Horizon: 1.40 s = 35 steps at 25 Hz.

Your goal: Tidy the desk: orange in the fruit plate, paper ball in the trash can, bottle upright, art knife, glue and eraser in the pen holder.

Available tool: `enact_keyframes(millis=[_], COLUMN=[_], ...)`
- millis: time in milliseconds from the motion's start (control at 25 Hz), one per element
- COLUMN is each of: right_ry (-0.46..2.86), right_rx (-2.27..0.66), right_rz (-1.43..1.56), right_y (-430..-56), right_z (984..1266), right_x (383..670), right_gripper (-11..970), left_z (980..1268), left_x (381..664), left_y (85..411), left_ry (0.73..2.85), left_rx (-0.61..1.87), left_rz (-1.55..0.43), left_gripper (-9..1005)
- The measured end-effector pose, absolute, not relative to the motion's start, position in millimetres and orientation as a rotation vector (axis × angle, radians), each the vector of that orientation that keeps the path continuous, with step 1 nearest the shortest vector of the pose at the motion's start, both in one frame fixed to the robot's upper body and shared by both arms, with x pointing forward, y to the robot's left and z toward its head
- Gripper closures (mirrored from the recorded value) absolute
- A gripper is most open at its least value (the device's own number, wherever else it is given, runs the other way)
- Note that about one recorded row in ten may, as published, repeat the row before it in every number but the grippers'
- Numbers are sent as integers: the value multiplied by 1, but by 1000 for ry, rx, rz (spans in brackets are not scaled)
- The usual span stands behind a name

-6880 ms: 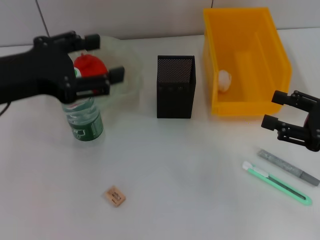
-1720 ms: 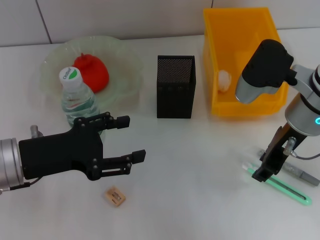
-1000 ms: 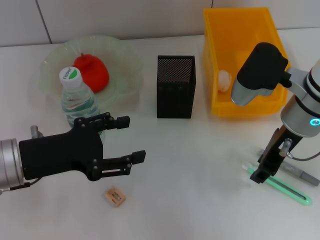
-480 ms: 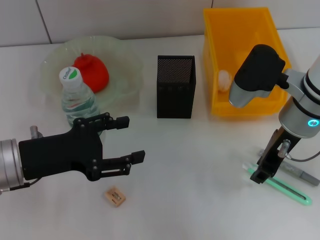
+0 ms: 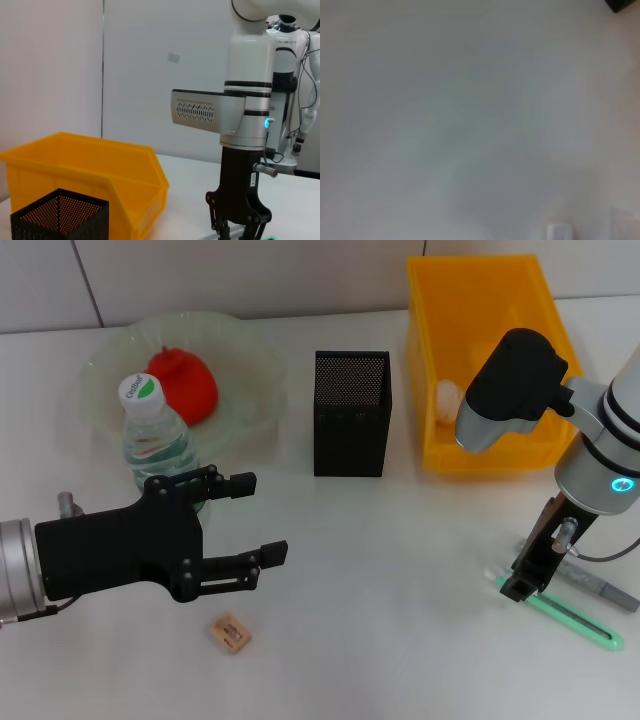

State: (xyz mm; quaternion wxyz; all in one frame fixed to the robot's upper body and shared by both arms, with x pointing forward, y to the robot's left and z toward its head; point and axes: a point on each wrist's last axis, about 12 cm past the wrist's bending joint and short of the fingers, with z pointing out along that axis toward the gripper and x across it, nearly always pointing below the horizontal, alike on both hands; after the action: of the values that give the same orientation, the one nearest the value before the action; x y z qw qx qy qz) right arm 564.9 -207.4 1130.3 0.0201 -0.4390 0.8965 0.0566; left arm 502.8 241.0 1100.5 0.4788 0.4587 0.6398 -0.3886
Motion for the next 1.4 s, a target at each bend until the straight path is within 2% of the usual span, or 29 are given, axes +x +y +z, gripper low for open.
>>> enact_keyframes(millis=[480, 680, 1120, 1400], right_ry=[2795, 2797, 2780, 2688], right_rx=[-1344, -1340, -1320, -1290], right_rz=[177, 176, 166, 153], right_y=[-208, -208, -206, -201], right_z=[1129, 1128, 1132, 1152], right_x=[565, 565, 567, 571], right_gripper=[791, 839, 866, 867], left_z=[1101, 1101, 1101, 1101], left_x=[503, 503, 504, 504], left_y=[241, 241, 241, 241], left_ry=[1561, 1560, 1559, 1559], left_rx=[1118, 1119, 1120, 1120], left_rz=[-947, -946, -946, -947], left_gripper=[191, 191, 191, 191])
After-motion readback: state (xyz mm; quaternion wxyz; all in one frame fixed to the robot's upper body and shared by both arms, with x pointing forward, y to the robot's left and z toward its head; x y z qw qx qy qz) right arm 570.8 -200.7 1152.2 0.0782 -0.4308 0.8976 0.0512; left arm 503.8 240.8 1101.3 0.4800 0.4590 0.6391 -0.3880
